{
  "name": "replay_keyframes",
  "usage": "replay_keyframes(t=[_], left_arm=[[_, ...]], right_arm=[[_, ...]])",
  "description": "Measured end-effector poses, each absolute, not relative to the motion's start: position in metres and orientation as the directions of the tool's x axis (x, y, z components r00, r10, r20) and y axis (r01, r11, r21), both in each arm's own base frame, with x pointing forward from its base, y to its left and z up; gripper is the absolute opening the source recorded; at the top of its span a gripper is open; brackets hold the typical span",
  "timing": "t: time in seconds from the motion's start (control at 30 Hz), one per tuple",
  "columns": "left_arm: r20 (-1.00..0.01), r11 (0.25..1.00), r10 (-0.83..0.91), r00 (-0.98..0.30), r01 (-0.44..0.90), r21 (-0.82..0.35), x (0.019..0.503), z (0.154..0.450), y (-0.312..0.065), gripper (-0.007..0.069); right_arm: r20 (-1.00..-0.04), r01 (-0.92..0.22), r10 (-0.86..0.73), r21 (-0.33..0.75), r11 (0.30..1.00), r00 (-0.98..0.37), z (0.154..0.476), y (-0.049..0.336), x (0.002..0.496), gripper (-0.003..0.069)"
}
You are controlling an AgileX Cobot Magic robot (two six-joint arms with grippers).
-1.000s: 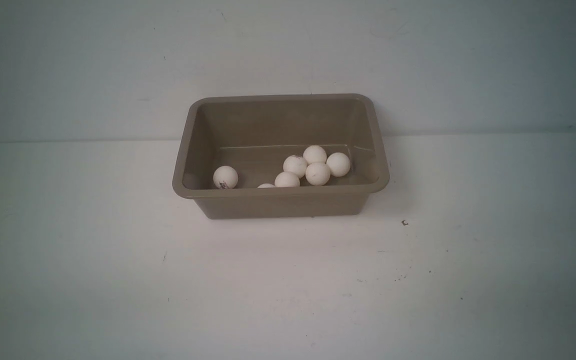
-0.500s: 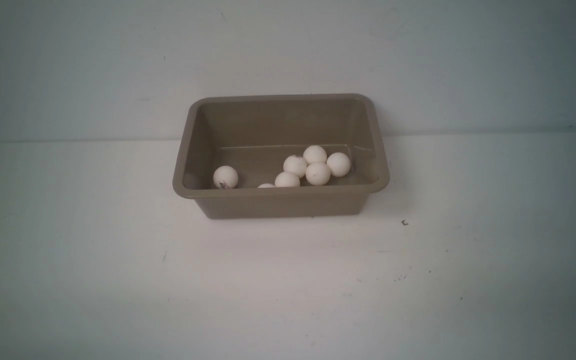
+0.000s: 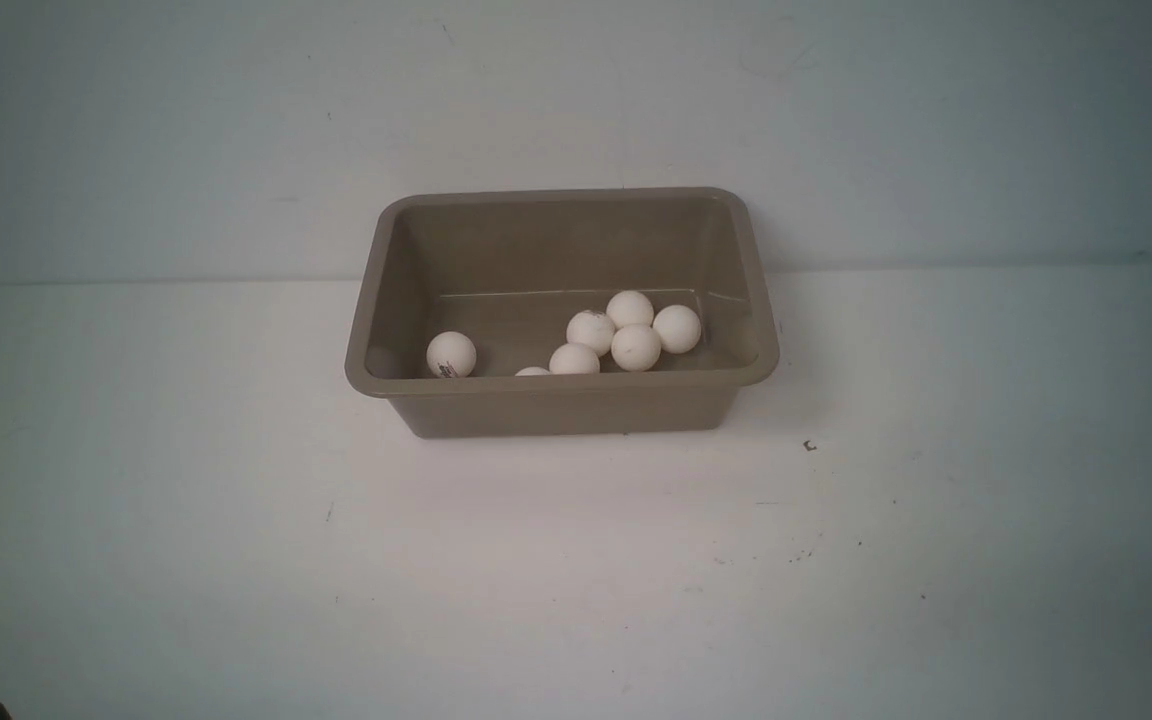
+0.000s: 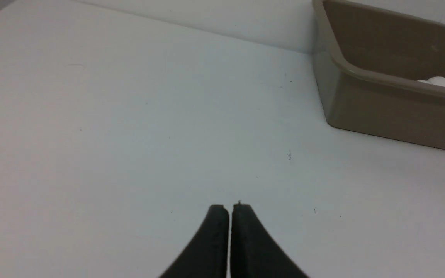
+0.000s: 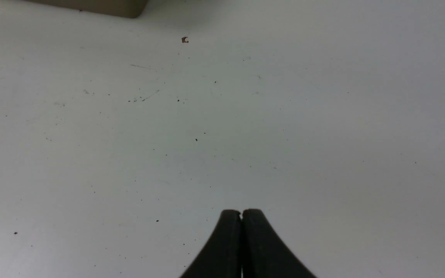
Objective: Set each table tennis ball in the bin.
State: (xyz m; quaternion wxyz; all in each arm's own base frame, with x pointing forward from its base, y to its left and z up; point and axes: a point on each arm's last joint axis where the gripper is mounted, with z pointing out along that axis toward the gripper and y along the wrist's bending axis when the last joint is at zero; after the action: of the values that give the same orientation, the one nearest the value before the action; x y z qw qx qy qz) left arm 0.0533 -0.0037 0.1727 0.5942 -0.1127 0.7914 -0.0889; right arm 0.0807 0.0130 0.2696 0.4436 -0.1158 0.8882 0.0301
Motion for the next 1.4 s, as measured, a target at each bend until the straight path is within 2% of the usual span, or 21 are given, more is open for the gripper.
replay_keyframes(t=[0.37,0.47,0.6,0.73,0.83,0.97,1.13,1.27,1.4], left_arm=[[-0.918,0.956,-0.294,-0.268,-0.072,-0.285,0.053,0.173,-0.004,-0.0004],[-0.918,0.956,-0.294,-0.268,-0.072,-0.285,0.053,0.173,-0.004,-0.0004],[-0.918,0.956,-0.294,-0.268,-0.072,-0.285,0.053,0.173,-0.004,-0.0004],[-0.918,0.956,-0.294,-0.268,-0.072,-0.285,0.053,0.173,-0.004,-0.0004],[-0.917,0.956,-0.294,-0.268,-0.072,-0.286,0.053,0.173,-0.004,-0.0004],[-0.917,0.956,-0.294,-0.268,-0.072,-0.286,0.053,0.173,-0.004,-0.0004],[-0.917,0.956,-0.294,-0.268,-0.072,-0.286,0.053,0.173,-0.004,-0.0004],[-0.917,0.956,-0.294,-0.268,-0.072,-0.286,0.053,0.173,-0.004,-0.0004],[-0.917,0.956,-0.294,-0.268,-0.072,-0.286,0.053,0.173,-0.004,-0.0004]], right_arm=[[-0.795,-0.232,-0.179,-0.049,0.971,-0.580,0.270,0.013,0.081,-0.0016],[-0.795,-0.243,-0.219,-0.094,0.966,-0.565,0.270,0.012,0.081,-0.0016],[-0.843,-0.213,-0.252,-0.168,0.962,-0.475,0.278,0.008,0.087,-0.0016],[-0.902,-0.121,-0.228,-0.197,0.973,-0.367,0.285,0.002,0.090,-0.0016],[-0.943,-0.047,-0.183,-0.176,0.983,-0.277,0.275,0.000,0.083,-0.0016],[-0.984,0.056,-0.092,-0.102,0.993,-0.155,0.238,-0.003,0.070,-0.0016],[-0.997,0.123,0.009,0.000,0.992,-0.072,0.200,-0.008,0.066,-0.0016],[-0.999,0.122,-0.008,-0.012,0.992,-0.033,0.199,-0.008,0.065,-0.0016],[-0.996,0.098,-0.053,-0.060,0.993,-0.073,0.195,-0.006,0.064,-0.0016]])
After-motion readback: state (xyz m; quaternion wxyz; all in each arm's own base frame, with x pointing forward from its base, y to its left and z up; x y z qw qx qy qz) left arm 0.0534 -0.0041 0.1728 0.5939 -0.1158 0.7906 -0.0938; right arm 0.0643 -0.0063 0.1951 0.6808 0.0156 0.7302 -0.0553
